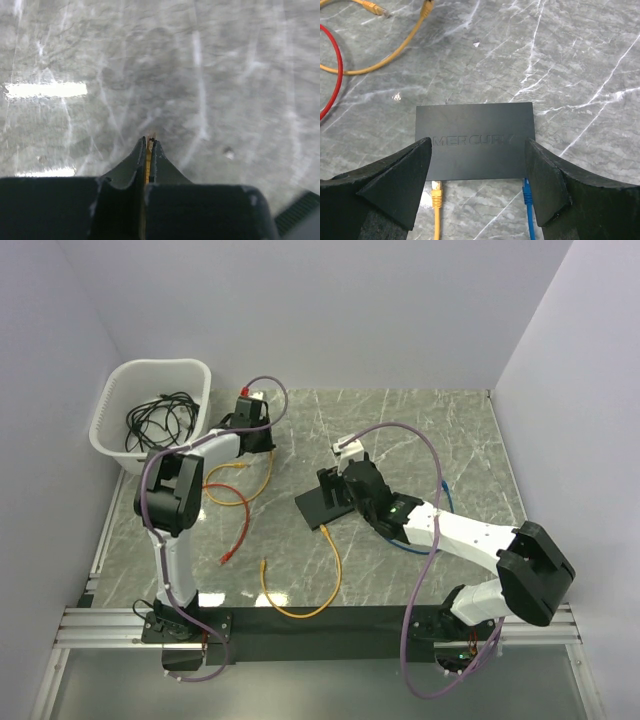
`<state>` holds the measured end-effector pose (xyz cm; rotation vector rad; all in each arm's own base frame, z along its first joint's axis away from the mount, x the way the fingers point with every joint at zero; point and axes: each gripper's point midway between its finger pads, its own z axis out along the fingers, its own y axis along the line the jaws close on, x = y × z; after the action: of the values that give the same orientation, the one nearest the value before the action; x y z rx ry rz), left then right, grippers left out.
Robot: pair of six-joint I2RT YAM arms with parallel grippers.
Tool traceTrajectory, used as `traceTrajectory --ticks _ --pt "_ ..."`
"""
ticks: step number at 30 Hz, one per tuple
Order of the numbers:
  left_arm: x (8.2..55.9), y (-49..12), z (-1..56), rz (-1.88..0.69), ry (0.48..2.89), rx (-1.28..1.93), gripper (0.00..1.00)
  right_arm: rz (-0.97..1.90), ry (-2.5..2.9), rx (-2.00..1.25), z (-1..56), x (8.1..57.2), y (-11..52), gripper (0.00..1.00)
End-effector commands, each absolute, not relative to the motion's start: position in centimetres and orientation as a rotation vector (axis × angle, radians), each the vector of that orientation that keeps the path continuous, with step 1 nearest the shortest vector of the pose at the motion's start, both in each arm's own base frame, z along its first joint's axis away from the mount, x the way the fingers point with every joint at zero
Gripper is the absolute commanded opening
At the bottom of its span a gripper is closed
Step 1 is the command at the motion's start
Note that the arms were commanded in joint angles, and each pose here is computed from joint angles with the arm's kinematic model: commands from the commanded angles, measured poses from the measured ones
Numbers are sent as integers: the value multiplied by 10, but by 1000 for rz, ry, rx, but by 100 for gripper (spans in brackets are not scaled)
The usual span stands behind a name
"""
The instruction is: Insert the plug into the switch port
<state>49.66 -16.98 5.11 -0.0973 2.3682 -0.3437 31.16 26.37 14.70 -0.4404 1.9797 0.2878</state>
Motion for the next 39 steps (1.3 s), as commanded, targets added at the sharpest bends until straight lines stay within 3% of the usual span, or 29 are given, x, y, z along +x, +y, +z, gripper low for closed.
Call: traceTrajectory --ticks 1,8,15,20,25,39 --pt "495 -185 142 -510 2173 -54 0 344 1916 -390 164 314 266 81" --pt "450 -210 222 -798 1957 40 0 566 1767 -416 201 294 281 81" --pt "365 -227 289 -1102 1659 217 0 921 1522 -457 253 242 291 82" --pt "322 -229 288 -1221 1587 273 0 1068 1412 -475 285 221 296 82" --pt "294 -227 291 -1291 1527 270 0 1081 1470 -440 284 232 306 82" --pt "279 -216 281 -1250 1509 168 1 1025 1615 -398 258 269 341 79"
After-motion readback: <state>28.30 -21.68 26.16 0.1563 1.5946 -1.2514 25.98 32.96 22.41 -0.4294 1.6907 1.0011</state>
